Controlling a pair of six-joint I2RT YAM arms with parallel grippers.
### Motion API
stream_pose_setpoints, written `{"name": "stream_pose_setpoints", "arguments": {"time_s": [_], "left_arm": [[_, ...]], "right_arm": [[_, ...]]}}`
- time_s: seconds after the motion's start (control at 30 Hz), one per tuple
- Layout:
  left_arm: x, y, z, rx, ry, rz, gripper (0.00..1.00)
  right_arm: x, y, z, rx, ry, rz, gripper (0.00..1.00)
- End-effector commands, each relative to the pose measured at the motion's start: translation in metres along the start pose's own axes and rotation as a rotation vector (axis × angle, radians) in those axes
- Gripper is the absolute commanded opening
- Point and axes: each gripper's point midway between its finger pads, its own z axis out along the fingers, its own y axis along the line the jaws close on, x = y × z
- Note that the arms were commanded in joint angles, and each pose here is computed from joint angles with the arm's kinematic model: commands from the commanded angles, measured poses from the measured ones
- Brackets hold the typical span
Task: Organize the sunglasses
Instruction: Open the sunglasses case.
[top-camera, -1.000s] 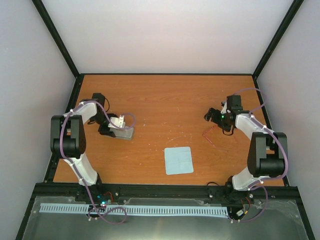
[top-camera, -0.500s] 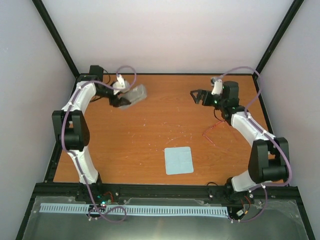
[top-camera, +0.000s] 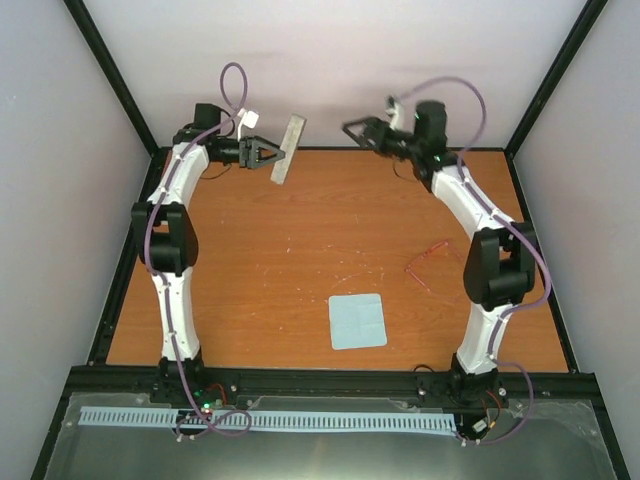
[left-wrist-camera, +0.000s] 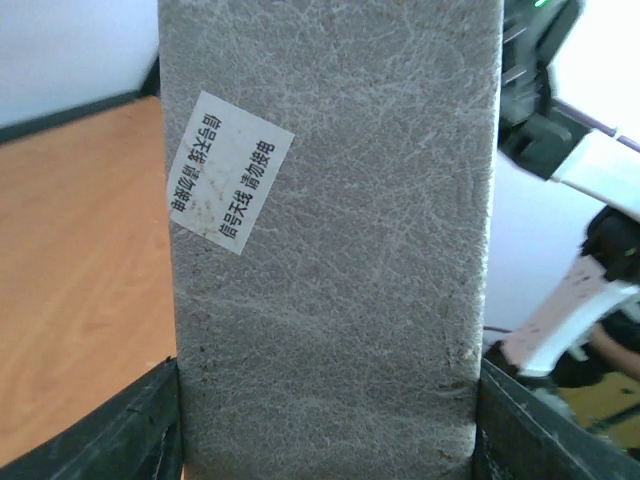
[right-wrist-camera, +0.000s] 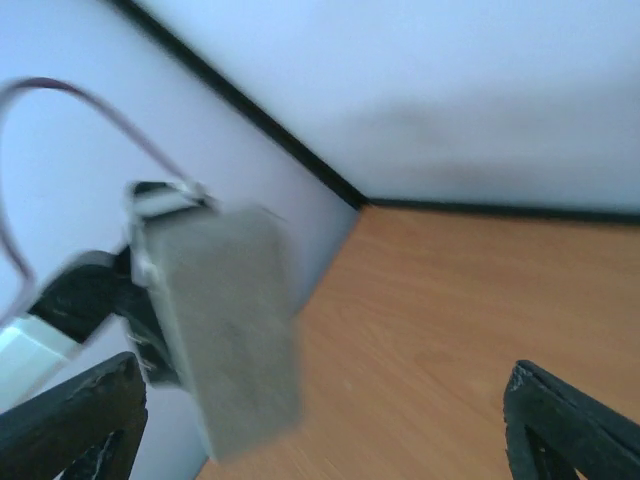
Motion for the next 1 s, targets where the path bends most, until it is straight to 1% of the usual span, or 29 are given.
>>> {"name": "stream_pose_setpoints", "arguments": {"time_s": [0.0,0.03,0.13,0.27,0.5,0.8,0.97], "left_arm": [[-0.035,-0.096,0.006,0.300,-0.009,-0.030,0.43],[-0.034,-0.099,0.009,0.312,0.000,-0.016,0.43],[-0.031,-0.104,0.013,0.349,0.023,-0.055,0.42],[-0.030,-0.107,0.012,0.355,0.019,-0.056,0.40],[-0.030,-0.125,0.008,0.400,0.020,-0.049,0.39],[-0.026,-0.137,0.006,0.455,0.020,-0.077,0.38],[-0.025,-0.143,0.008,0.484,0.025,-0.080,0.38]], "right_arm": [[0.011,0.081,0.028,0.009,0.159,-0.188,0.96],[0.011,0.086,0.032,-0.009,0.154,-0.187,0.96],[0.006,0.098,0.042,-0.029,0.119,-0.206,0.97],[0.017,0.088,0.052,0.020,0.153,-0.208,0.97],[0.028,0.084,0.050,0.018,0.159,-0.188,0.97],[0.046,0.098,0.056,-0.113,0.183,-0.164,0.95],[0.050,0.113,0.056,-0.233,0.181,-0.140,0.95]]}}
